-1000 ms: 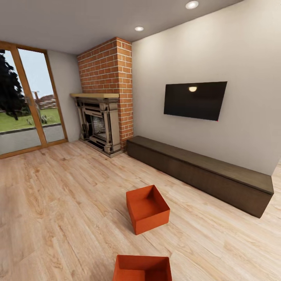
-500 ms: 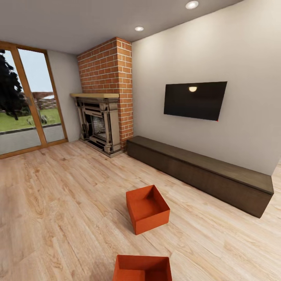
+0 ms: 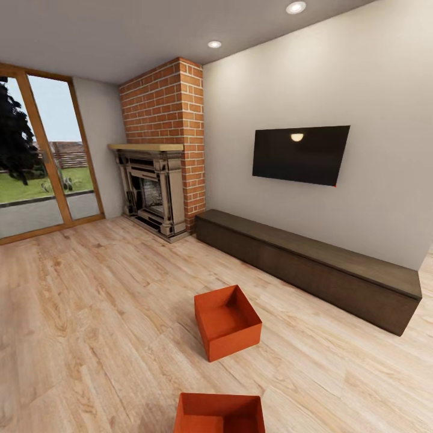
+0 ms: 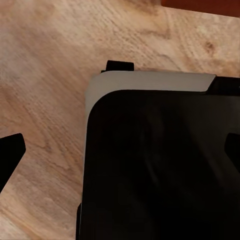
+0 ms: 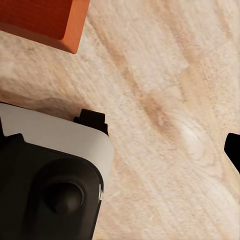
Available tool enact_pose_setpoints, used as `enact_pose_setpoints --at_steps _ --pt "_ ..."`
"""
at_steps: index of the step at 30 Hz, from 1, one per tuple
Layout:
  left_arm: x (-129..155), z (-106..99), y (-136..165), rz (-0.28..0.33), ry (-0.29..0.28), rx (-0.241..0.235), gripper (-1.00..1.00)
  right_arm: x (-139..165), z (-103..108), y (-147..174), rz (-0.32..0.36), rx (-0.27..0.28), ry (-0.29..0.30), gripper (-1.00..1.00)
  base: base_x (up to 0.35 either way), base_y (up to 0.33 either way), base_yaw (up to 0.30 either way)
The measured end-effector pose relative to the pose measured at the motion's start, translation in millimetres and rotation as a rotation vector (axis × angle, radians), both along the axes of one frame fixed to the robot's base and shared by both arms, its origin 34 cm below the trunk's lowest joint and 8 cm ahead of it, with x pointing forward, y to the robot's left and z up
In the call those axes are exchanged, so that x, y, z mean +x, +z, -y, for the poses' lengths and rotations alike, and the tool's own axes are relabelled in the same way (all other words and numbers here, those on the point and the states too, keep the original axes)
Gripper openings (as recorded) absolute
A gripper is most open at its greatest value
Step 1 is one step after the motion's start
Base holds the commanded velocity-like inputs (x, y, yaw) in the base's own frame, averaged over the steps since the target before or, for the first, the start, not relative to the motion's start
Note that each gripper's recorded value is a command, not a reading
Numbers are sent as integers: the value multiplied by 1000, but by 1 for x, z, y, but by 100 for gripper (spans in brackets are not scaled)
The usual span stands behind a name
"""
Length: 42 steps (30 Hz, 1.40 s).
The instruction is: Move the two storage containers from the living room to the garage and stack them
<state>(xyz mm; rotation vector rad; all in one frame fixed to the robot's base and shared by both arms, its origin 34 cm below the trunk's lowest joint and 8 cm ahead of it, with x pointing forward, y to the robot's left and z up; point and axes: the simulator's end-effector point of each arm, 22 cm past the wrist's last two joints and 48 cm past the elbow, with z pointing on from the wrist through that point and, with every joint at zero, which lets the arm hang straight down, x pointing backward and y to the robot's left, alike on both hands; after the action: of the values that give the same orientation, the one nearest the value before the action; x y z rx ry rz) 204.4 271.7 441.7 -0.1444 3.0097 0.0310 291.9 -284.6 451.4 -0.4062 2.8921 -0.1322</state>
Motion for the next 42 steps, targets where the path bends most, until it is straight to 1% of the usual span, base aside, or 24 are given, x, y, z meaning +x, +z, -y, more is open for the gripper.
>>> enact_pose_setpoints --at_steps 11,42 --pt "-1 -1 0 -3 0 1 100 0 0 0 0 0 0 100 -165 0 0" --pt "-1 0 0 -3 0 -1 100 1 0 0 3 -1 -8 100 -4 0 0"
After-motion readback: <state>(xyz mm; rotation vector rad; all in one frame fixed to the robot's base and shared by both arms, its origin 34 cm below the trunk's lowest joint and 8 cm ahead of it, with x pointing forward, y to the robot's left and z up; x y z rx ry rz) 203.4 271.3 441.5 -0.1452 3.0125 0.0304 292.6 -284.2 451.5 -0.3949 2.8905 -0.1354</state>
